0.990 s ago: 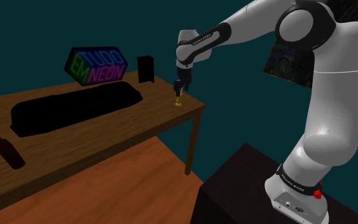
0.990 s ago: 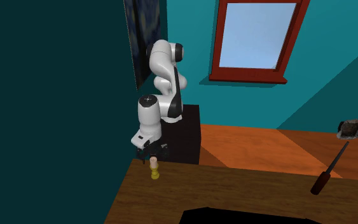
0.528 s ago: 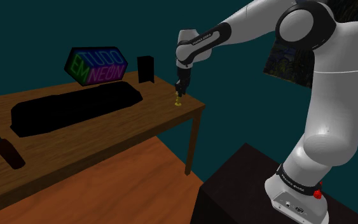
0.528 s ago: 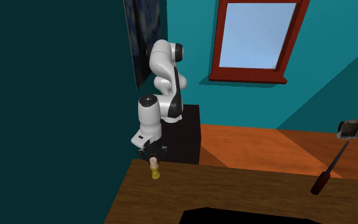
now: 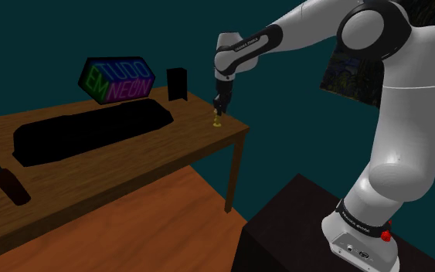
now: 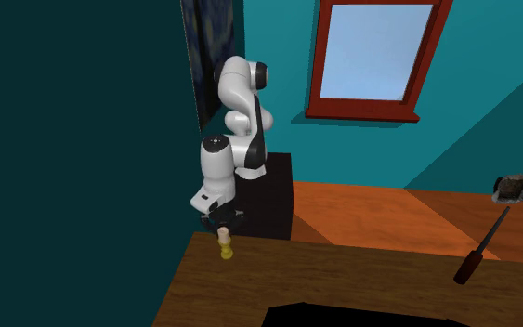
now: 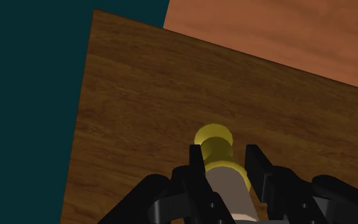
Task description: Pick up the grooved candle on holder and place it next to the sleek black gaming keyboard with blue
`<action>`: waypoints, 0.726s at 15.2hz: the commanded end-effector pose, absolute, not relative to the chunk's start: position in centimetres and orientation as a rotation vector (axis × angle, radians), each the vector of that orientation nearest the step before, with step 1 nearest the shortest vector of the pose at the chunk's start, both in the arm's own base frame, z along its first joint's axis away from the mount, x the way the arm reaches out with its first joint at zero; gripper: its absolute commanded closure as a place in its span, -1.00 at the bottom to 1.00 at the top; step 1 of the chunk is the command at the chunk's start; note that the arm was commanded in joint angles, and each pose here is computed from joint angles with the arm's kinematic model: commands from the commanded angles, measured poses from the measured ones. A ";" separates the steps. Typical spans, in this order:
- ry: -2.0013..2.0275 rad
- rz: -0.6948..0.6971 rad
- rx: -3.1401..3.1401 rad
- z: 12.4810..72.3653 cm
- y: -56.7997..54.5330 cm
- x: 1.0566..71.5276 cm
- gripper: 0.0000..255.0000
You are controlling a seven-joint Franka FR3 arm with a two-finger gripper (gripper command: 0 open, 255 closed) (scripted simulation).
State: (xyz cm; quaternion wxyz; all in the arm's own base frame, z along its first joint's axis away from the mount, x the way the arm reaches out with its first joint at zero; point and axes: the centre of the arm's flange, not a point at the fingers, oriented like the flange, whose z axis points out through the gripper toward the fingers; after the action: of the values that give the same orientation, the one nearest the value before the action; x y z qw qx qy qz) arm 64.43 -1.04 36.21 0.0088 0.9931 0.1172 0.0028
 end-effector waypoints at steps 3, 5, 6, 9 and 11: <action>0.366 0.009 3.102 38.2 -0.9 64.5 1.00; 0.366 0.009 3.102 39.3 -0.9 64.5 1.00; 0.366 0.009 3.102 39.8 -0.9 64.5 1.00; 0.366 0.009 3.102 41.4 -0.9 64.5 1.00; 0.366 0.009 3.102 42.5 -0.9 64.5 1.00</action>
State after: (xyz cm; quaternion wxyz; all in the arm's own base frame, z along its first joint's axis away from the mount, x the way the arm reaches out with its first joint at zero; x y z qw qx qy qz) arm 64.45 -0.98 41.84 0.0088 0.9931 0.1172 0.0029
